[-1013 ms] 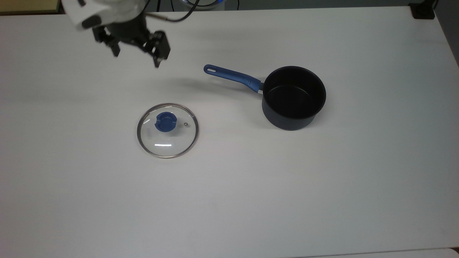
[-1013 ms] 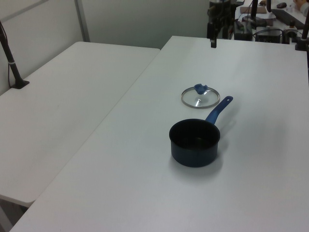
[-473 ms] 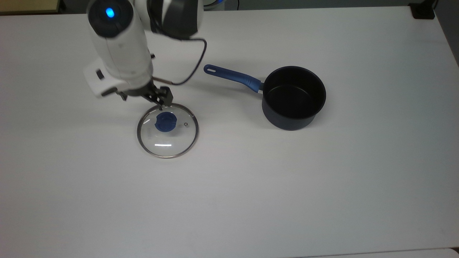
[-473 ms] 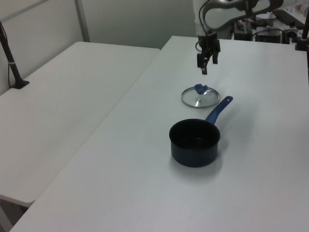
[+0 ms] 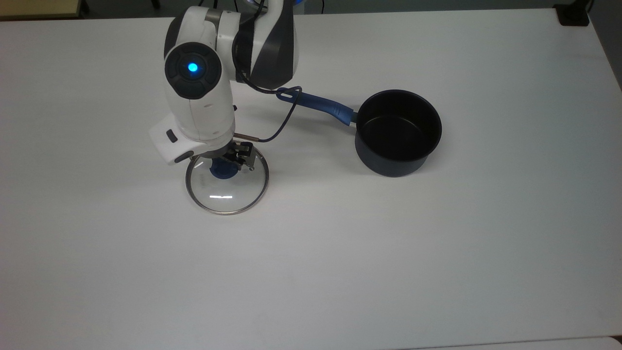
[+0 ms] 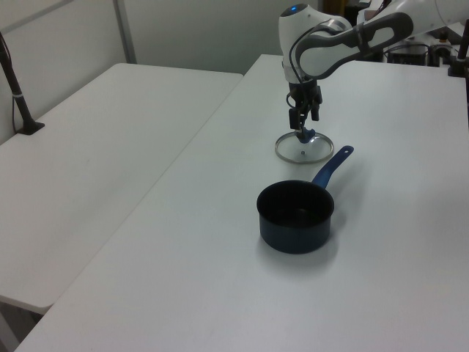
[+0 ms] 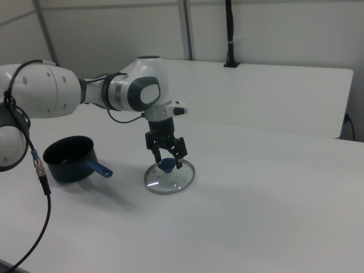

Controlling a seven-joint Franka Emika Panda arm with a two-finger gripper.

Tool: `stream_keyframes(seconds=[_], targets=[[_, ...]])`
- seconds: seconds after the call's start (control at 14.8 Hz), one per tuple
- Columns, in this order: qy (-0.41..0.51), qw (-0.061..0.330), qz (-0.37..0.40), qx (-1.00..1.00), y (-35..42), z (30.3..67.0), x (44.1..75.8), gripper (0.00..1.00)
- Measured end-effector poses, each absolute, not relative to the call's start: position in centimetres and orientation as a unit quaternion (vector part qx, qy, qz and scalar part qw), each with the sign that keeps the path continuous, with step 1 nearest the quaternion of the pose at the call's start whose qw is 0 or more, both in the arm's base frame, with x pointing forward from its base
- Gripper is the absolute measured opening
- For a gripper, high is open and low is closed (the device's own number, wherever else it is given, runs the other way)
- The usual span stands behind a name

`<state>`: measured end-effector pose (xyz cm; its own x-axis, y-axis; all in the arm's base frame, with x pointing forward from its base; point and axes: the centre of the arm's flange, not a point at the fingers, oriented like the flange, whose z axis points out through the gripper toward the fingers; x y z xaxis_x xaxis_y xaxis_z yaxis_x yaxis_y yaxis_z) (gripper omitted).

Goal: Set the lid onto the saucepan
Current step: 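Lower the gripper onto the blue knob and close on it, then lift the glass lid up off the table by its knob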

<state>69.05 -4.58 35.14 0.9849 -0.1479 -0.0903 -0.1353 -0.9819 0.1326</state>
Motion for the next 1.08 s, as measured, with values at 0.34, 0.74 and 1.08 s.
stream_keyframes(seconds=[0.34, 0.74, 1.08], targets=[[-0.058, 0.064, -0.051, 0.995, -2.5, 34.9, 69.1, 1.0], [-0.059, 0.066, -0.049, 0.995, -2.8, 33.5, 69.4, 0.93], [-0.06, 0.066, -0.048, 0.995, -3.0, 33.6, 69.5, 0.59]])
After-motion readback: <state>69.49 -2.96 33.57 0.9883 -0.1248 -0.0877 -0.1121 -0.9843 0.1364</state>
